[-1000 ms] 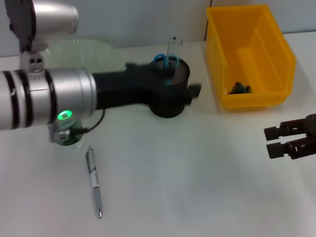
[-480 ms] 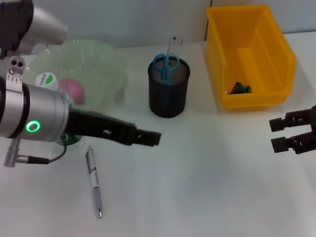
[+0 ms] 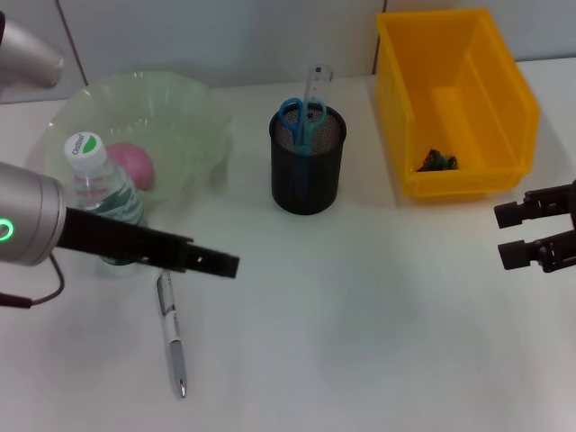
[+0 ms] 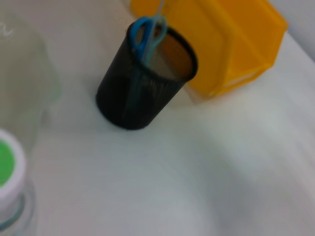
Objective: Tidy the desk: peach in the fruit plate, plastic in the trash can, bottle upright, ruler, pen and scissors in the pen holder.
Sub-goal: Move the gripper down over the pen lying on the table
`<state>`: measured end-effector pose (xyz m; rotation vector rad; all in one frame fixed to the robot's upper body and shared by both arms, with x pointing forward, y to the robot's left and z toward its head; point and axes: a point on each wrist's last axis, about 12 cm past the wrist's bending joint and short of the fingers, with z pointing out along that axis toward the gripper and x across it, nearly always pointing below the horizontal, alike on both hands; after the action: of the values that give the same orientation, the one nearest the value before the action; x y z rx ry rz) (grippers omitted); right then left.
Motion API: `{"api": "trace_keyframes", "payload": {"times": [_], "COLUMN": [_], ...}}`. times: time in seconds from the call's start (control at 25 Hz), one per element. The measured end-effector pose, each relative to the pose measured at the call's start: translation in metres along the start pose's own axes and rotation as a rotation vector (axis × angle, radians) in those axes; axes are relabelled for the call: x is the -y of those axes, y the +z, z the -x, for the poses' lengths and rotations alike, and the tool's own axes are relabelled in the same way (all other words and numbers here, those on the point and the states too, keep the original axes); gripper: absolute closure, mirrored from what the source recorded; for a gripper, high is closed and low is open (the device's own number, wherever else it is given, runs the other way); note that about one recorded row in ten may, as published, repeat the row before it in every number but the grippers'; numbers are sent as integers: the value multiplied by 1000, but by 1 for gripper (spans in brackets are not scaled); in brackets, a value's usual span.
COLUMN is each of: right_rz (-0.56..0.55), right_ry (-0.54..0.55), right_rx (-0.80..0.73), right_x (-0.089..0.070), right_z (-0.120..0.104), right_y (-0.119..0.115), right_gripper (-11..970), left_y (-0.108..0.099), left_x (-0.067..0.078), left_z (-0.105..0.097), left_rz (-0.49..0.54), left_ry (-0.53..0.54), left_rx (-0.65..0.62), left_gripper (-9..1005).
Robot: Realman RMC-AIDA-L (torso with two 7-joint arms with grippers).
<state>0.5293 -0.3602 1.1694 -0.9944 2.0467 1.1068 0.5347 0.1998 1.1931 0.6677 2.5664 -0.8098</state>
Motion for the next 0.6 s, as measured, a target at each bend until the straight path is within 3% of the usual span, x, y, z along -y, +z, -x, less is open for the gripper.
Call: {"api": "trace_keyframes", "payload": {"times": [0.6], "right_rz": [2], "right_ry": [9], "right_rx": [7], "right_x": [0], "right_z": [-3], "right_y": [1], "right_gripper": [148], "left_y": [17], "left_x": [-12], "left_z": [9], "left_rz": [96], "left_ry": [18], "left_rx": [-160], "left_gripper": [273]}}
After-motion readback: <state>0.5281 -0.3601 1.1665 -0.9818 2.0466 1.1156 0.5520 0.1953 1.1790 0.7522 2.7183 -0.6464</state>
